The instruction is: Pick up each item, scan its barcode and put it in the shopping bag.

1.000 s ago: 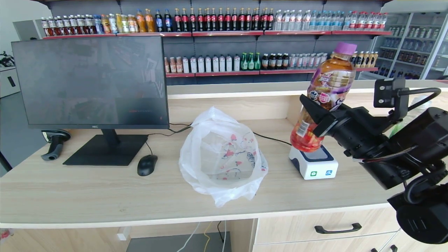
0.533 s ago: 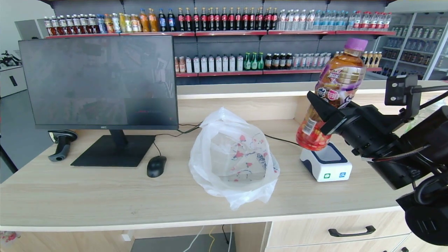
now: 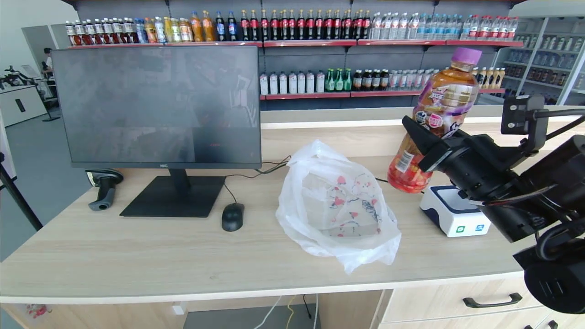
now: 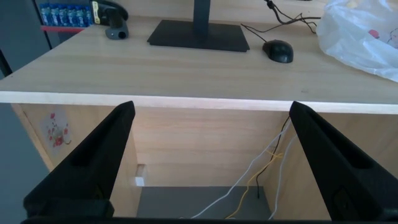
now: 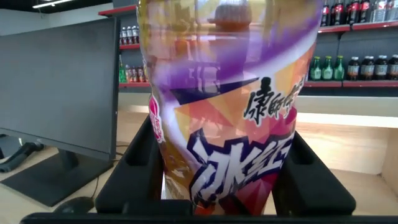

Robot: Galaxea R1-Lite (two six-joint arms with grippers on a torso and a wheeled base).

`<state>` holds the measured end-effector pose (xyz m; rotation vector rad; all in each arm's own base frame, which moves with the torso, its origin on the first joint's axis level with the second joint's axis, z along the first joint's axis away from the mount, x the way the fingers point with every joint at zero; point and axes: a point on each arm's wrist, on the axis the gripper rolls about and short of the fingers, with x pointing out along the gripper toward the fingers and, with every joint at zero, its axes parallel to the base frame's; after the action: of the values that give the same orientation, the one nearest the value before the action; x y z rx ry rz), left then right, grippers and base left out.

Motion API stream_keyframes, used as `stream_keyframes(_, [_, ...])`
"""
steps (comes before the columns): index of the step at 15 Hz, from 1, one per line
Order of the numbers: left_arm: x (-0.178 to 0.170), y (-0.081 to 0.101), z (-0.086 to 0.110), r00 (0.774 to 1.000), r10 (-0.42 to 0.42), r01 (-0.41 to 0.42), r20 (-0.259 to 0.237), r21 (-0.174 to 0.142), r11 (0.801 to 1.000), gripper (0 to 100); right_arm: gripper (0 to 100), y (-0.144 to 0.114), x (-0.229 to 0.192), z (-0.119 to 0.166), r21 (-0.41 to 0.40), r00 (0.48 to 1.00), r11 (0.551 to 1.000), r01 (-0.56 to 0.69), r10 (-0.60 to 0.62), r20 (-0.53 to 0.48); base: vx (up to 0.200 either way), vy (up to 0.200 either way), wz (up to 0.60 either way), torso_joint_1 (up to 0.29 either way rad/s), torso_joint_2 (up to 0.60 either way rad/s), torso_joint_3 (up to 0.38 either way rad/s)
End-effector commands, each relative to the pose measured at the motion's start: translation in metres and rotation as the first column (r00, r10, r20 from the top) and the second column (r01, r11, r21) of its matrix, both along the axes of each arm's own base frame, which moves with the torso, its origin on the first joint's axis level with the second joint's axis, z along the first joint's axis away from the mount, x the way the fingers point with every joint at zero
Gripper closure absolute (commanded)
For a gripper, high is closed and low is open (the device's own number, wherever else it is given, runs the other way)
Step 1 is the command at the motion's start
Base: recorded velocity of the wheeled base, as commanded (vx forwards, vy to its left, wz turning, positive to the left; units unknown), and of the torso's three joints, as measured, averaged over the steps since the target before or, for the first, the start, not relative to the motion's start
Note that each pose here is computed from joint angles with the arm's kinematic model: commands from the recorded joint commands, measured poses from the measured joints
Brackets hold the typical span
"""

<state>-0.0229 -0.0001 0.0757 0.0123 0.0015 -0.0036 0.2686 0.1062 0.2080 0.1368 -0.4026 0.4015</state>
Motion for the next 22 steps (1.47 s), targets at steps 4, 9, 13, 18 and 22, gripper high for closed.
stream_keyframes(4, [0.000, 0.000, 0.000, 1.000, 0.001, -0.001, 0.000, -0.002, 1.000, 0, 100, 0.002, 0.003, -0.003, -0.004, 1.000, 1.000, -0.006, 0.006, -0.009, 0.100, 0.000, 0.00, 0.001, 0.00, 0.001])
stream_keyframes(9, [0.000, 0.000, 0.000, 1.000, 0.001, -0.001, 0.000, -0.002, 1.000, 0, 100, 0.004, 0.005, -0.007, -0.009, 1.000, 1.000, -0.007, 0.007, -0.018, 0.040, 0.000, 0.00, 0.000, 0.00, 0.000])
stream_keyframes(13, [0.000, 0.000, 0.000, 1.000, -0.001, 0.001, 0.000, -0.002, 1.000, 0, 100, 0.005, 0.009, -0.008, -0.011, 1.000, 1.000, -0.005, 0.005, -0.019, 0.000, 0.000, 0.00, 0.000, 0.00, 0.000])
stream_keyframes(18, [0.000, 0.000, 0.000, 1.000, -0.001, 0.001, 0.000, -0.002, 1.000, 0, 100, 0.006, 0.010, -0.014, -0.021, 0.999, 1.000, -0.006, 0.005, -0.038, 0.000, 0.000, 0.48, -0.001, 0.00, 0.002])
stream_keyframes(22, [0.000, 0.000, 0.000, 1.000, 0.001, -0.001, 0.000, -0.002, 1.000, 0, 100, 0.007, 0.015, -0.021, -0.030, 0.998, 1.000, -0.005, 0.003, -0.059, 0.000, 0.000, 0.00, 0.000, 0.00, 0.000])
